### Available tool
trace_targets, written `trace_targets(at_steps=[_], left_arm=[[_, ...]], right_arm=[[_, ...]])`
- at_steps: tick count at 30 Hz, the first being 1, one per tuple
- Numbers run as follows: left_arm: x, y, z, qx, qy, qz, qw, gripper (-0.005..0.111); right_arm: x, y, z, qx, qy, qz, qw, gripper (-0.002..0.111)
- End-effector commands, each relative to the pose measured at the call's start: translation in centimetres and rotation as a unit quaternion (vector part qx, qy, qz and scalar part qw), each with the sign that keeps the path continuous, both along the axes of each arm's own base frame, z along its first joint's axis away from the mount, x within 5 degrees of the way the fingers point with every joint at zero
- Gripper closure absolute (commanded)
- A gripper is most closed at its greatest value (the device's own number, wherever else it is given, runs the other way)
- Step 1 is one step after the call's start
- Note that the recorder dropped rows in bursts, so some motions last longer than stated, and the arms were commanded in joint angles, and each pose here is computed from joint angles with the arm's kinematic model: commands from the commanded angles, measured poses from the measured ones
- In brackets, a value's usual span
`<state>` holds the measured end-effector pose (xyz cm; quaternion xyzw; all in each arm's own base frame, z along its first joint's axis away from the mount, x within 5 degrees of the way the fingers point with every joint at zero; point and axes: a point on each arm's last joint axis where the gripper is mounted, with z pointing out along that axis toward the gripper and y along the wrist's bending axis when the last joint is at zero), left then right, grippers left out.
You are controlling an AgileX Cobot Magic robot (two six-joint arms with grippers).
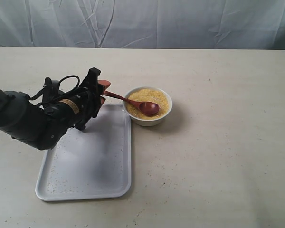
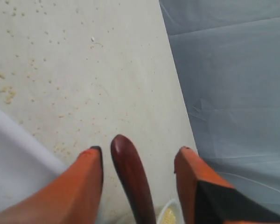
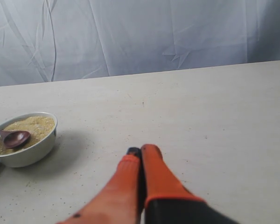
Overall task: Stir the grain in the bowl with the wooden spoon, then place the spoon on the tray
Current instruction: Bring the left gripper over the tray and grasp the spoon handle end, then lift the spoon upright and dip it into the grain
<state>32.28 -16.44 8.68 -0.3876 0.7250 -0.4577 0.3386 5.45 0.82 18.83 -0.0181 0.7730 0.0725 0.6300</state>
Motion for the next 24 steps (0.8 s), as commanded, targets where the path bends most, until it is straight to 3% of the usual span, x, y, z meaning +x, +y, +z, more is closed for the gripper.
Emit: trace_targets(at_steps=[1, 12, 17, 24], left_arm=[[0.1, -0.2, 0.2, -0.001, -0.008, -0.01, 1.0, 0.074], [0.1, -0.3, 0.4, -0.008, -0.024, -0.016, 1.0, 0.107], [0.3, -0.5, 1.1, -0.063, -0.04, -0.006, 0.997, 0.107], [0.5, -0.6, 2.8, -0.125, -0.112, -0.005, 0.986, 0.107]], right_arm=[[0.0, 0.0, 0.0, -0.002, -0.006, 0.001, 1.0, 0.108], [0.0, 0.0, 0.0, -0.002, -0.005, 0.001, 1.0, 0.108], [0.0, 0.0, 0.0, -0.002, -0.005, 0.001, 1.0, 0.108], [0.0, 0.0, 0.0, -0.002, -0.005, 0.001, 1.0, 0.108]])
